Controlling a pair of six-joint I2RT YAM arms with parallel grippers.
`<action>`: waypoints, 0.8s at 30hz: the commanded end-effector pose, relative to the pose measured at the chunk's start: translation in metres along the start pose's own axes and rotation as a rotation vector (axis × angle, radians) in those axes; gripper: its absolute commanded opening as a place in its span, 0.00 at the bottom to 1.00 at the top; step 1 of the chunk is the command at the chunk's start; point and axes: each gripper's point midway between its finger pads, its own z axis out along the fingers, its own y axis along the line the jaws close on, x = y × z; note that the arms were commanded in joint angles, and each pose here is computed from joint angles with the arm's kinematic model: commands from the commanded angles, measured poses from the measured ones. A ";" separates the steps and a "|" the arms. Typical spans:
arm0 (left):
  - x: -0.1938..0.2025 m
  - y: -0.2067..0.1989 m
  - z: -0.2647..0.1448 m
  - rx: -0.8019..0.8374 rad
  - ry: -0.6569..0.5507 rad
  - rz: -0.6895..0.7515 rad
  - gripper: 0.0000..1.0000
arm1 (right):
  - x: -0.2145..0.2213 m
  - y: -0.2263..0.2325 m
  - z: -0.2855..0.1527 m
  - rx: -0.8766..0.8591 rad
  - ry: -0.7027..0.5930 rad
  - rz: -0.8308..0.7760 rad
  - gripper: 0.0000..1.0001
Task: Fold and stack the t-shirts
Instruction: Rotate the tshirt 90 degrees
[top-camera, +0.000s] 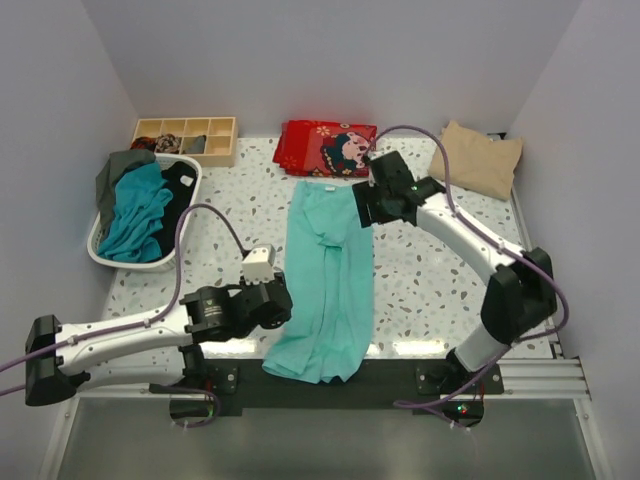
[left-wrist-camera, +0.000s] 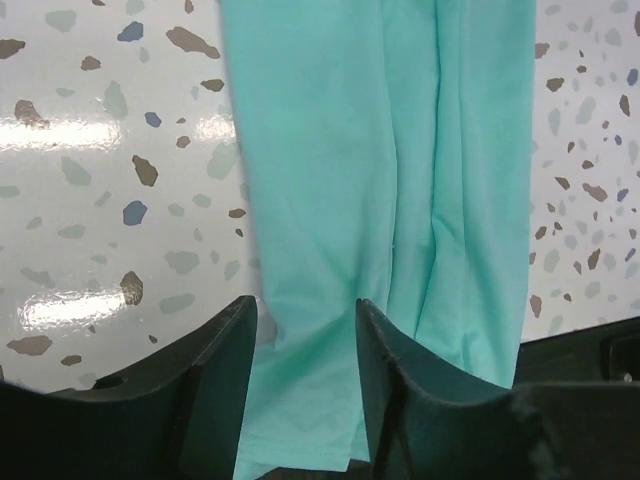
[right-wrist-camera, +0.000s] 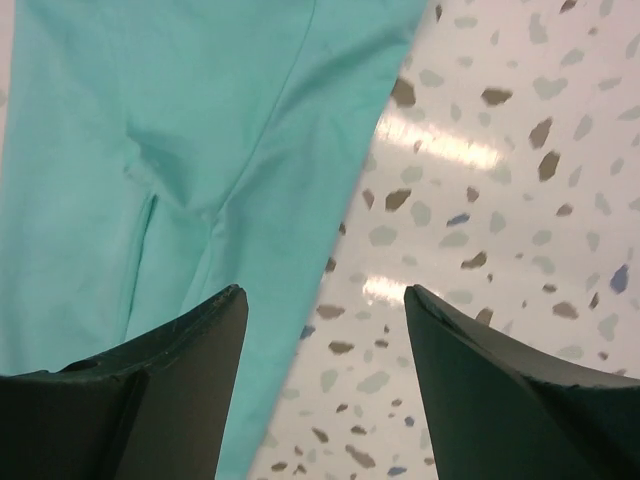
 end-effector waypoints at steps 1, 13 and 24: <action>0.030 0.008 -0.001 0.026 0.103 0.021 0.46 | 0.054 0.018 -0.021 -0.134 0.054 0.132 0.68; 0.114 0.039 -0.004 0.037 0.315 0.009 0.52 | 0.227 0.059 -0.088 -0.486 0.196 0.447 0.63; 0.124 0.043 0.004 0.017 0.332 0.041 0.59 | 0.279 0.065 -0.104 -0.547 0.327 0.488 0.60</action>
